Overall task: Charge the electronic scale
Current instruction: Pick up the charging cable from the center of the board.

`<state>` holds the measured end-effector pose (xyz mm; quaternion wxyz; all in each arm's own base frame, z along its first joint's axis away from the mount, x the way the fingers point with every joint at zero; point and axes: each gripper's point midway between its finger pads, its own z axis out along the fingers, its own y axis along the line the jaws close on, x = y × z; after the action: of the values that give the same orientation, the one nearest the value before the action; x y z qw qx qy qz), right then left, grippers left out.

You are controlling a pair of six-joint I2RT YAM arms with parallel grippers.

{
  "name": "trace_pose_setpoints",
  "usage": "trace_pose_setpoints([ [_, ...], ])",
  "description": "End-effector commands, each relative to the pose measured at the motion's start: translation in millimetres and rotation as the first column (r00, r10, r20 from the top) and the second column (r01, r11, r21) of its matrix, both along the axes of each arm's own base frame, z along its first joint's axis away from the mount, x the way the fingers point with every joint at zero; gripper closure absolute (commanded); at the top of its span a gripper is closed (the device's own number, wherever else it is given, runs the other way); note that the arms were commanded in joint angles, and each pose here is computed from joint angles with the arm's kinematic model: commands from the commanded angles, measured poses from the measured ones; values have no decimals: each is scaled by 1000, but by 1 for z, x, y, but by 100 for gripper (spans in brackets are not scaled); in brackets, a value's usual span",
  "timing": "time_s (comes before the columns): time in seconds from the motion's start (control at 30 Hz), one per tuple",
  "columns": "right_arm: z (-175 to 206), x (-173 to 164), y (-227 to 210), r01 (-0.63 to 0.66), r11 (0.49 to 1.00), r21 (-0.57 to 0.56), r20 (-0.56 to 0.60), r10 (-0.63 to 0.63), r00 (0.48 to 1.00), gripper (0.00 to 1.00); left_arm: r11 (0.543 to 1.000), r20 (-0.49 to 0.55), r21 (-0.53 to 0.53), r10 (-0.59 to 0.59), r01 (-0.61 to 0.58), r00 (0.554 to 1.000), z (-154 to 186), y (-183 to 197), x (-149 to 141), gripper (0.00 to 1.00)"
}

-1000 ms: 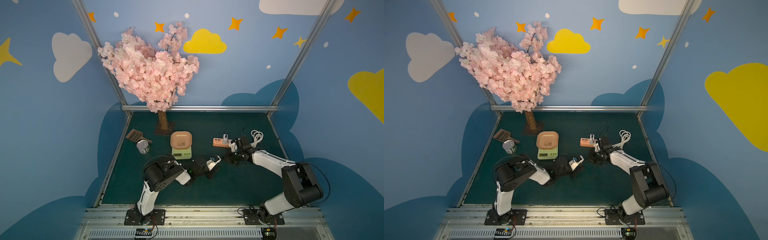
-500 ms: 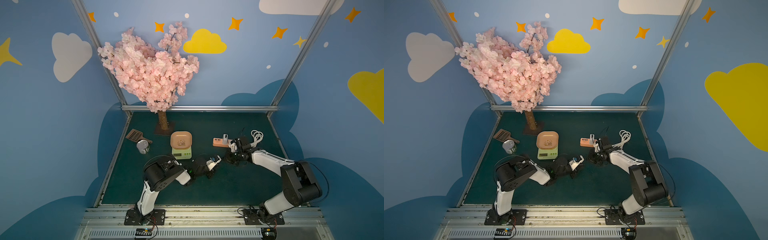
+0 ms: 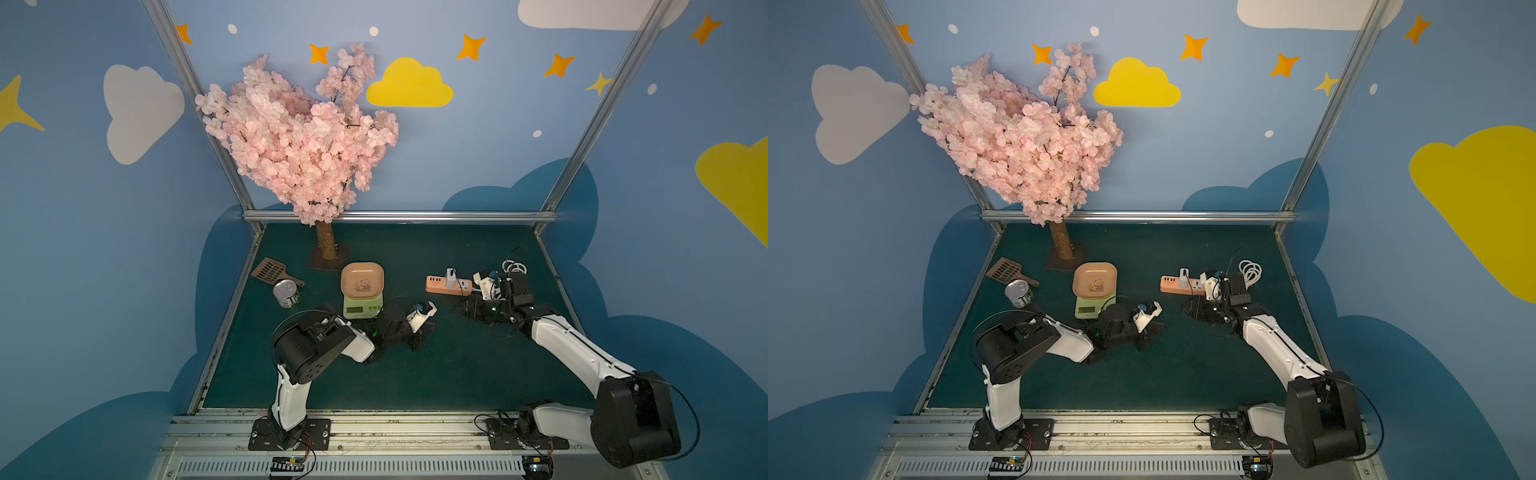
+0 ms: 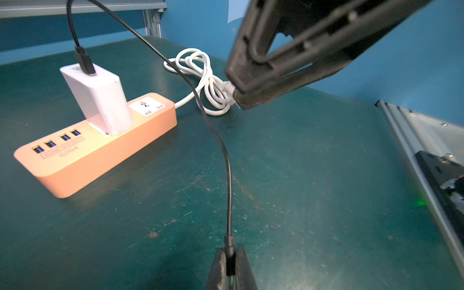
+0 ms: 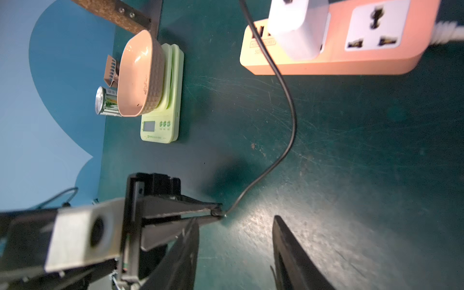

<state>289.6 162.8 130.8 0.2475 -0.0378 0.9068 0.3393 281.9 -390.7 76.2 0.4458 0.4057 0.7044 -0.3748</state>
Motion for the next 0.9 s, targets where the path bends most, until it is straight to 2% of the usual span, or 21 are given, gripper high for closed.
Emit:
trace_pose_setpoints([
  [0.0, 22, -14, 9, -185, 982, -23, 181, 186, 966, 58, 994, -80, -45, -98, 95, 992, 23, -4, -7, 95],
  [0.07, 42, -10, 17, -215, 976, 27, 293, 198, 935, 60, 991, -94, -57, -125, 120, 988, 30, -2, -6, 94],
  [0.1, 53, -11, 24, -271, 962, 46, 373, 235, 898, 61, 989, -101, -61, -142, 136, 985, 35, -2, -5, 94],
  [0.13, 61, -17, 30, -350, 936, 32, 453, 299, 840, 62, 986, -105, -64, -159, 153, 982, 39, -2, -4, 94],
  [0.23, 74, -29, 40, -500, 865, -53, 595, 429, 680, 60, 980, -118, -55, -198, 192, 973, 50, -3, 0, 94],
  [0.27, 76, -37, 43, -557, 825, -90, 629, 481, 611, 61, 977, -118, -58, -212, 206, 970, 54, -3, 2, 94],
  [0.33, 86, -36, 43, -588, 793, -162, 677, 523, 518, 62, 971, -124, -52, -238, 233, 963, 59, -5, 6, 94],
  [0.47, 97, -40, 43, -626, 750, -213, 714, 557, 425, 64, 963, -103, -16, -268, 268, 958, 67, -8, 11, 93],
  [0.5, 98, -43, 43, -631, 741, -230, 711, 571, 410, 64, 960, -97, -7, -278, 278, 956, 69, -9, 12, 93],
  [0.63, 97, -39, 40, -622, 737, -264, 696, 592, 406, 64, 949, -63, 23, -314, 316, 947, 77, -15, 16, 93],
  [0.73, 98, -42, 46, -677, 697, -234, 715, 596, 367, 68, 939, -24, 52, -339, 340, 941, 81, -17, 18, 92],
  [0.8, 94, -40, 47, -693, 683, -232, 698, 613, 370, 69, 936, 6, 61, -348, 347, 937, 85, -17, 19, 91],
  [0.87, 91, -34, 46, -696, 681, -227, 668, 629, 397, 72, 931, 31, 66, -361, 359, 932, 90, -18, 20, 91],
])
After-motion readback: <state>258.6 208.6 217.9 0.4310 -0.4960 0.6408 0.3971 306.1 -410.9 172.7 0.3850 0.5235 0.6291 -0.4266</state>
